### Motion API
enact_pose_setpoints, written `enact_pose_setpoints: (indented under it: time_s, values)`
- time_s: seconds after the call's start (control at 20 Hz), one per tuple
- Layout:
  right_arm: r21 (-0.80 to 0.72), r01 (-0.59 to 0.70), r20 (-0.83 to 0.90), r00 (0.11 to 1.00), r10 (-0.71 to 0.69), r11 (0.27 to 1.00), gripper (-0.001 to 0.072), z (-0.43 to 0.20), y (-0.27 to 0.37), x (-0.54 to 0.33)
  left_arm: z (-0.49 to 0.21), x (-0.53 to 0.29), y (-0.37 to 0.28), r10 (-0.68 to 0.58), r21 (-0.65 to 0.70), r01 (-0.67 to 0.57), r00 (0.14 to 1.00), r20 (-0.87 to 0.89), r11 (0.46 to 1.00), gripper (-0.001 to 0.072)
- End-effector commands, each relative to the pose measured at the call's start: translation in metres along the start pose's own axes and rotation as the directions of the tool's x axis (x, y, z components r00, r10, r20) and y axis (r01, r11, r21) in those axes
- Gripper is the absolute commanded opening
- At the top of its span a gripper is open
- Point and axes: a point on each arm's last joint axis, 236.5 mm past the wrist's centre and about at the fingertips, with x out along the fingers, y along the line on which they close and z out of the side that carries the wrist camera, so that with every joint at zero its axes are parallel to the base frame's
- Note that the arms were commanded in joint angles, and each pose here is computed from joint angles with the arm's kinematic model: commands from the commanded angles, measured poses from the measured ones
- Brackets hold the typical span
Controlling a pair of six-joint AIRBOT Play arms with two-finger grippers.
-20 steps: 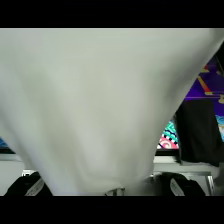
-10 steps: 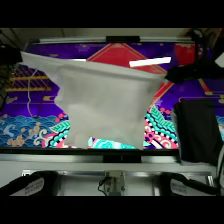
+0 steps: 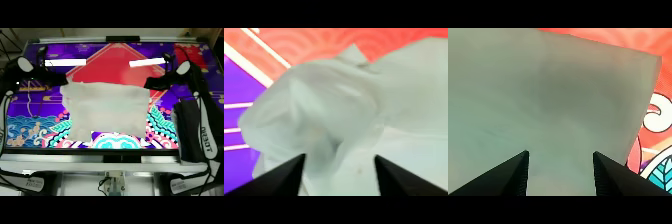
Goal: Fold the shirts.
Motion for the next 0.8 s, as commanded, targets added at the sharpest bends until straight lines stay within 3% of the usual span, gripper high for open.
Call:
enact_pose_setpoints:
  time_s: [0.0, 0.15, 0.3, 0.4, 0.45, 0.75]
  values:
    - [0.004, 0.023, -0.192, 0.981, -0.022, 1.0, 0.0518, -0.039, -0.009, -0.023, -0.061, 0.003, 0.027, 0.056, -0.002, -0.058, 0.957, -0.286, 0.998, 0.0675]
    - [0.024, 0.171, -0.436, 0.888, -0.144, 0.985, 0.0518, -0.117, -0.05, -0.06, -0.126, -0.023, 0.053, 0.043, -0.071, -0.093, 0.854, -0.518, 0.993, 0.0674]
    - [0.095, 0.154, -0.449, 0.888, -0.096, 0.983, 0.052, -0.172, -0.043, -0.056, -0.18, -0.01, 0.027, -0.108, -0.178, 0.009, 0.823, -0.557, 0.984, 0.0674]
    - [0.141, 0.124, -0.458, 0.888, -0.046, 0.982, 0.0625, -0.206, -0.033, -0.048, -0.219, 0.007, 0.007, -0.191, -0.232, 0.067, 0.803, -0.565, 0.97, 0.0674]
    - [0.16, 0.11, -0.473, 0.881, -0.022, 0.981, 0.0625, -0.221, -0.028, -0.046, -0.237, 0.015, -0.001, -0.218, -0.252, 0.083, 0.789, -0.574, 0.964, 0.0674]
    - [0.242, 0.09, -0.5, 0.865, 0.045, 0.966, 0.0625, -0.261, -0.023, -0.023, -0.273, 0.047, -0.013, -0.201, -0.224, 0.084, 0.797, -0.569, 0.971, 0.0652]
